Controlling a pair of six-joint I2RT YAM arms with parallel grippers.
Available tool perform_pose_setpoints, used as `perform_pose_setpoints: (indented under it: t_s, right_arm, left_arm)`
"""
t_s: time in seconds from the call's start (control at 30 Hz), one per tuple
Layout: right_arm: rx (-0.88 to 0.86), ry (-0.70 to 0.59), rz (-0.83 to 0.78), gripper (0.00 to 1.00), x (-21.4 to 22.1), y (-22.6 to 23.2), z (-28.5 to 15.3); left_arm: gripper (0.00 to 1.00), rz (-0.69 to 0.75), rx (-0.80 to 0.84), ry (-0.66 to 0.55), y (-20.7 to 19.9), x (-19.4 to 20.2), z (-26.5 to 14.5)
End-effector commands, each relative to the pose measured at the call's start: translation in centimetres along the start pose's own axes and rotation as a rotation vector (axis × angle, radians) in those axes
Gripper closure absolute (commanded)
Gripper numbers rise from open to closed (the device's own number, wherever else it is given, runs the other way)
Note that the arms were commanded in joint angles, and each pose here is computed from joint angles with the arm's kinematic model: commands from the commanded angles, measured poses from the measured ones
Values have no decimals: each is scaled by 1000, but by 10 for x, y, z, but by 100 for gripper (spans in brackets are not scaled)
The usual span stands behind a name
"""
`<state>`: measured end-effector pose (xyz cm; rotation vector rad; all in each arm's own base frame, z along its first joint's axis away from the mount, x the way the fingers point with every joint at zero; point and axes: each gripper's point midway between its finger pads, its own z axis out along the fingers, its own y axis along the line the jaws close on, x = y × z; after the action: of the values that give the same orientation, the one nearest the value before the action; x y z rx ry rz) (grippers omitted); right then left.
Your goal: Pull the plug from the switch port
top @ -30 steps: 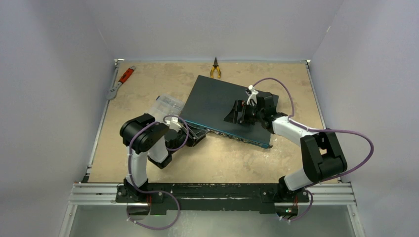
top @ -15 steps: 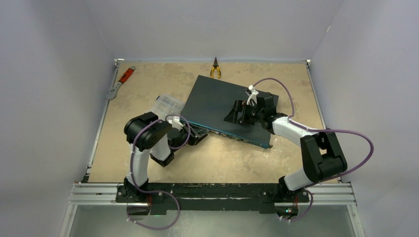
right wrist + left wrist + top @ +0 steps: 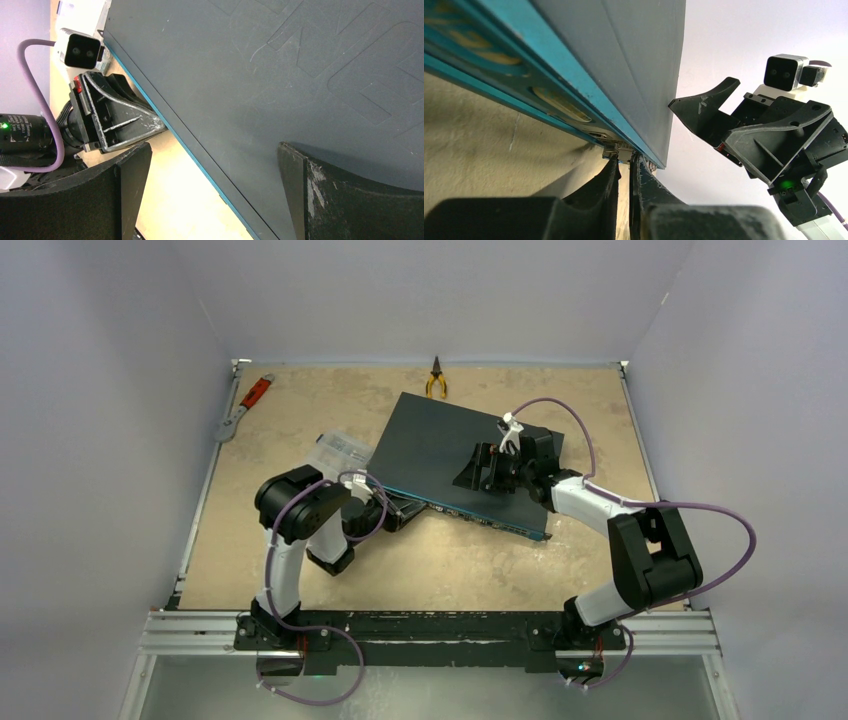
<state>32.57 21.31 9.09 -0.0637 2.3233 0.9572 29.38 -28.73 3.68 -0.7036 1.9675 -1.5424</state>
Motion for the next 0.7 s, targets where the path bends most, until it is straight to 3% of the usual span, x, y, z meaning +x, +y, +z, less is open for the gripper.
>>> perform_pose_setpoints:
  t_s: [0.0, 0.67]
  right_arm:
    - [18, 32, -2, 1, 13, -6, 0]
    - [14, 32, 2, 1, 14, -6, 1]
  left_arm:
    - [99, 48, 198, -66, -42, -12, -1]
    - [100, 56, 169, -87, -38, -11, -21]
